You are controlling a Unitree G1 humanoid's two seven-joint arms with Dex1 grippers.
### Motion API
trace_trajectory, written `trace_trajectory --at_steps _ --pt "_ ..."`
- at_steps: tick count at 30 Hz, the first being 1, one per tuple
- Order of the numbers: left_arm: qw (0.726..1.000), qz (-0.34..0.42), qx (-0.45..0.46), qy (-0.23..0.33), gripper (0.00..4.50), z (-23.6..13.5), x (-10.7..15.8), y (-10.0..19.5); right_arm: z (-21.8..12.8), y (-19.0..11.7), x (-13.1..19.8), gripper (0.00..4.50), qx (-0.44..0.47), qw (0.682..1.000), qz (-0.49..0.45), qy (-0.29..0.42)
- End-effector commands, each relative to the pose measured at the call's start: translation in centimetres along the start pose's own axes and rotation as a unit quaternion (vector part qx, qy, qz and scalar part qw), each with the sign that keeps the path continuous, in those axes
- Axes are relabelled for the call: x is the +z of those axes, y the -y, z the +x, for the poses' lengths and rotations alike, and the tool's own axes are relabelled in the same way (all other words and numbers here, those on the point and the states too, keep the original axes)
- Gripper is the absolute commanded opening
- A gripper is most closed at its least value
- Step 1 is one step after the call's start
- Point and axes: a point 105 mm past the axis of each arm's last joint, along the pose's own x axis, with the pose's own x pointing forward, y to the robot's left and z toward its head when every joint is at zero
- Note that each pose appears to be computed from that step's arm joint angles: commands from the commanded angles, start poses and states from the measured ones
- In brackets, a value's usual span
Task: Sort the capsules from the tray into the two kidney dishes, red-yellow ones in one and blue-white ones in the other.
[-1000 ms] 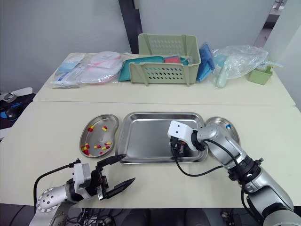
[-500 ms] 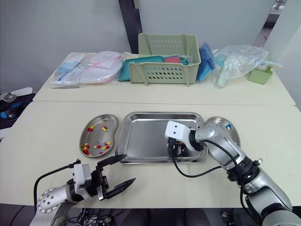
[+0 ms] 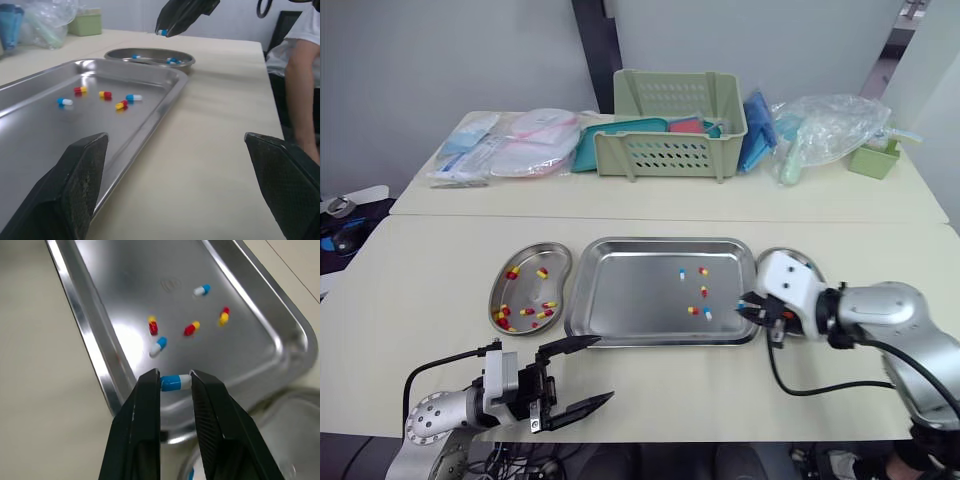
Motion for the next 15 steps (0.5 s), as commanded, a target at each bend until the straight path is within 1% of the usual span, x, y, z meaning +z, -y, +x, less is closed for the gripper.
trace_trajectory --at_steps 1,7,15 --pt "1.0 0.004 -0.019 0.009 4.5 0.0 0.3 0.1 -2.0 0.9 -0.3 0.62 -0.042 0.999 -0.007 -0.005" --pt "0.999 0.012 -0.039 0.013 4.5 0.3 0.5 0.1 -3.3 1.7 -3.3 0.62 -0.085 0.995 0.021 -0.044" --pt "0.999 0.016 -0.037 0.017 4.5 0.5 0.7 -0.3 -3.8 2.9 -5.3 0.62 -0.123 0.988 0.057 -0.07"
